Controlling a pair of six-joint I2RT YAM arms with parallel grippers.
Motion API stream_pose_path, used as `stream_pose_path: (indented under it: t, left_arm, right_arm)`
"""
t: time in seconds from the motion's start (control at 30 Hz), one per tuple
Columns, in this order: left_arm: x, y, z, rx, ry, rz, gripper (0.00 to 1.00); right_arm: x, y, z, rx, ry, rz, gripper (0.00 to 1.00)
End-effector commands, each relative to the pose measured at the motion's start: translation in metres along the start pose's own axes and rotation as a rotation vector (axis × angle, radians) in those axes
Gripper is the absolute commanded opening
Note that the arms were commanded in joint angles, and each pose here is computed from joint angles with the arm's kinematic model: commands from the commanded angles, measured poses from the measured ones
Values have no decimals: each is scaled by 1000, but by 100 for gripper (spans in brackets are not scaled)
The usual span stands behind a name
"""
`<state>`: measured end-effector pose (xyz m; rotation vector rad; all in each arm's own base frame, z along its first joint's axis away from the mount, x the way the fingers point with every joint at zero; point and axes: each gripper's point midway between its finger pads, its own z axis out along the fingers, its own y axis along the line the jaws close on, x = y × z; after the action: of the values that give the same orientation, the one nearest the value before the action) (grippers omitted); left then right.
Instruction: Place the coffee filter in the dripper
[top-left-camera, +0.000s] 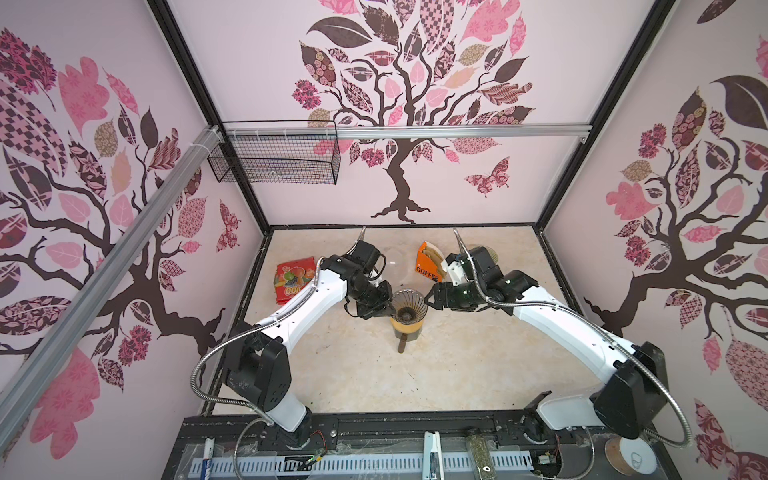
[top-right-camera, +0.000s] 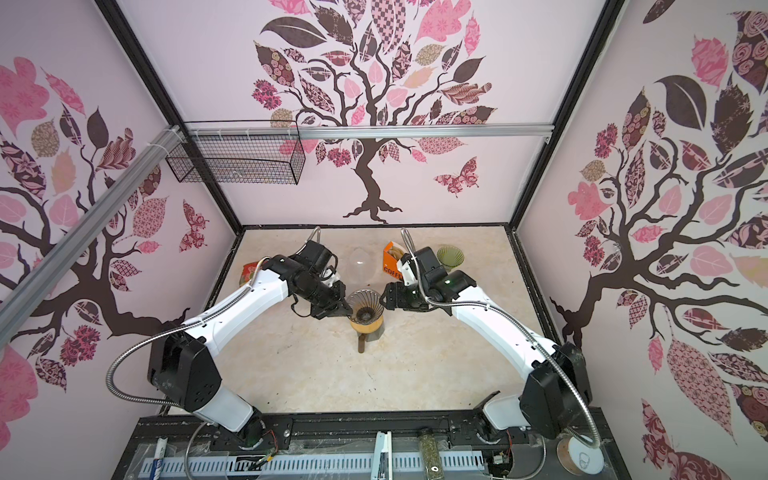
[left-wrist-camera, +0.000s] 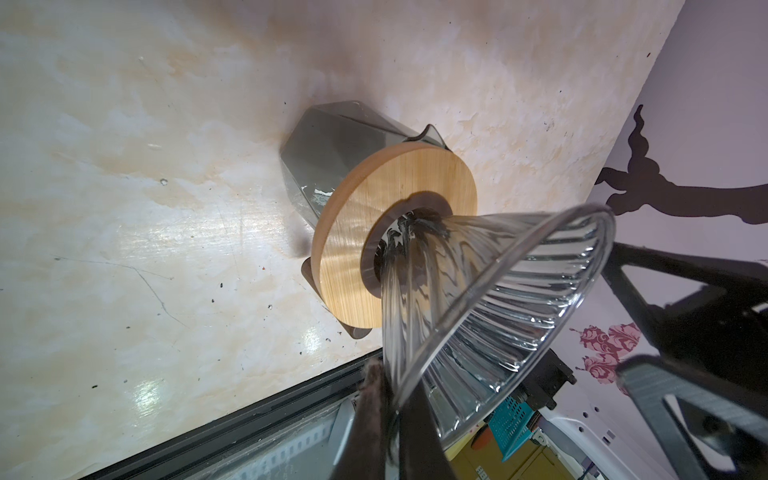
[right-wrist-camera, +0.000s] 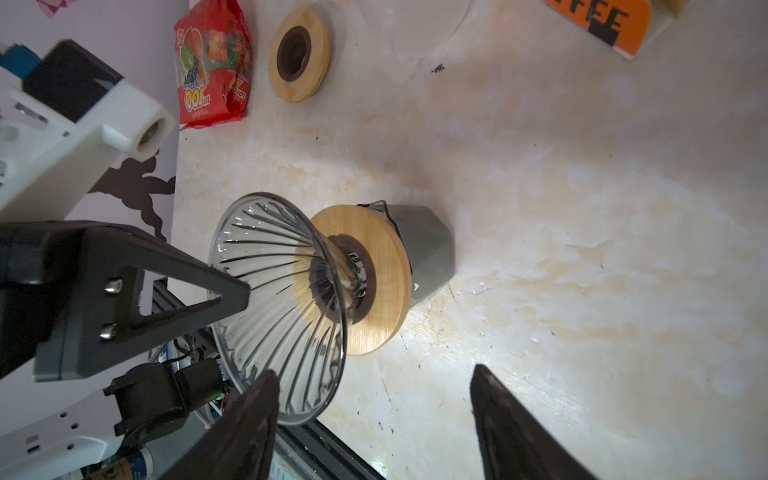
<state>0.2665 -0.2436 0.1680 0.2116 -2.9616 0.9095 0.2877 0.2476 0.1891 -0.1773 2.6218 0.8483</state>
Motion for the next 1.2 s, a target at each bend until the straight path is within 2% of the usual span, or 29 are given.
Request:
stream_pose_path:
  t: [0.0, 0.13, 0.3, 0.8, 1.17]
  left_arm:
    - [8, 12, -3, -27, 7, -22, 0]
    - [9, 12, -3, -24, 6, -21, 0]
    - [9, 13, -5, -31, -2, -19, 0]
    - [12, 18, -4, -35, -3, -32, 1]
    - [12, 22, 2, -40, 3, -38, 1]
  right_arm:
    - [-18, 17, 0, -50, -34, -45, 57]
    - [-22, 23, 7, -65, -19, -51, 46]
    - [-27, 31, 13, -79, -9, -61, 43]
    - [-15, 28, 32, -68, 57, -76, 20]
    - [-7, 26, 36, -70, 80, -76, 13]
